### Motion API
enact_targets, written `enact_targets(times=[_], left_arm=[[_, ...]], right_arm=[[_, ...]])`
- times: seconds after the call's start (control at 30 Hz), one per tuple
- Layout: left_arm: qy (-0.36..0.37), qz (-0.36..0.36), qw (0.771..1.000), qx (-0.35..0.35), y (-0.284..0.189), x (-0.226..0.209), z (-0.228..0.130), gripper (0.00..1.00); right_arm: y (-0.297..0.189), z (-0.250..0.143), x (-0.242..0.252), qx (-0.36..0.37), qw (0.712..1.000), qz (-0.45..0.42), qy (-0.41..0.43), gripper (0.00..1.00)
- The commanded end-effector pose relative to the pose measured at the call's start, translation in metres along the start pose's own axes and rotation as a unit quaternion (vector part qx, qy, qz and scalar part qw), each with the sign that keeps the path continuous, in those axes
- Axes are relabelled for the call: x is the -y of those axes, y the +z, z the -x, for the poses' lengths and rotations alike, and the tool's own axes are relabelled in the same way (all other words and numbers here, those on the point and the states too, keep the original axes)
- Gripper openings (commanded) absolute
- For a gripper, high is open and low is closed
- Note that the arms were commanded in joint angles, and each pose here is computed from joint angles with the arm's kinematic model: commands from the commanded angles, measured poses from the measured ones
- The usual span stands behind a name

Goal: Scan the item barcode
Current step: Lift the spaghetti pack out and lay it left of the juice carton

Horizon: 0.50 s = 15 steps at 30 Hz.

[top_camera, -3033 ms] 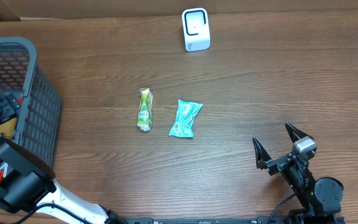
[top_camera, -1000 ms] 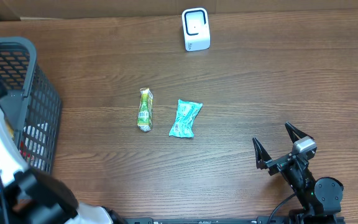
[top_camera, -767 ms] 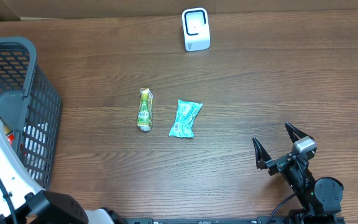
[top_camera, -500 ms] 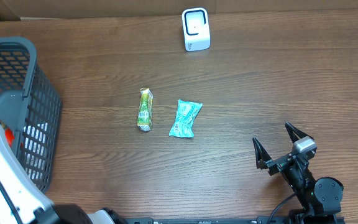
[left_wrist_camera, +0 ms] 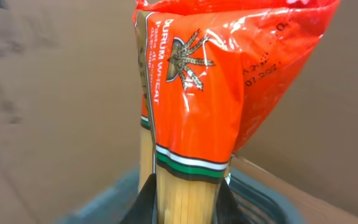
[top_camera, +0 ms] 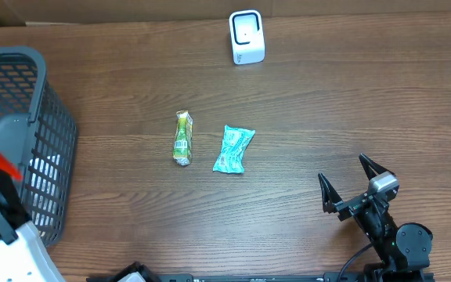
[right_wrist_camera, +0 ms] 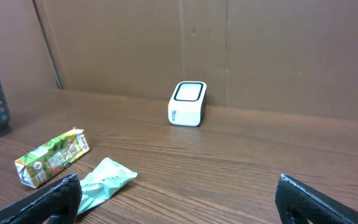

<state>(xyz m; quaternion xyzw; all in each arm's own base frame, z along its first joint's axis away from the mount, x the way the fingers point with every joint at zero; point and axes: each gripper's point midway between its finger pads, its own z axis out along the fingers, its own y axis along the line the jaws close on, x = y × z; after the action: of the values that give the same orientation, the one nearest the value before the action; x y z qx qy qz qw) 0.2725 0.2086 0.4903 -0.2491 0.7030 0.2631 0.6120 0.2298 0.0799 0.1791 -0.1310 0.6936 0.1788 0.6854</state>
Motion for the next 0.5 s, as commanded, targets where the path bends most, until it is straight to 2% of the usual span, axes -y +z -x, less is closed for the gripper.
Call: enact_targets(times=[0.0, 0.07, 0.13, 0.3, 0.47], left_arm=[[-0.05, -0.137, 0.989, -0.002, -0.03, 0.054, 0.009, 0.04], [-0.072, -0.211, 0.972, -0.069, -0.04, 0.09, -0.02, 0.04], [-0.069, -0.252, 0.954, -0.148, -0.047, 0.119, -0.058, 0.04], [-0.012, -0.26, 0.924, -0.279, -0.043, 0.157, -0.14, 0.04], [0.045, -0.25, 0.901, -0.353, -0.028, 0.189, -0.212, 0.04]], right_arm=[[0.0, -0.003, 0.0, 0.0, 1.0, 0.001, 0.0, 1.0], [0.0, -0.003, -0.001, 0.0, 1.0, 0.001, 0.0, 1.0], [0.0, -0.003, -0.001, 0.0, 1.0, 0.001, 0.0, 1.0], [0.0, -0.003, -0.001, 0.0, 1.0, 0.001, 0.0, 1.0], [0.0, -0.003, -0.001, 0.0, 1.0, 0.001, 0.0, 1.0]])
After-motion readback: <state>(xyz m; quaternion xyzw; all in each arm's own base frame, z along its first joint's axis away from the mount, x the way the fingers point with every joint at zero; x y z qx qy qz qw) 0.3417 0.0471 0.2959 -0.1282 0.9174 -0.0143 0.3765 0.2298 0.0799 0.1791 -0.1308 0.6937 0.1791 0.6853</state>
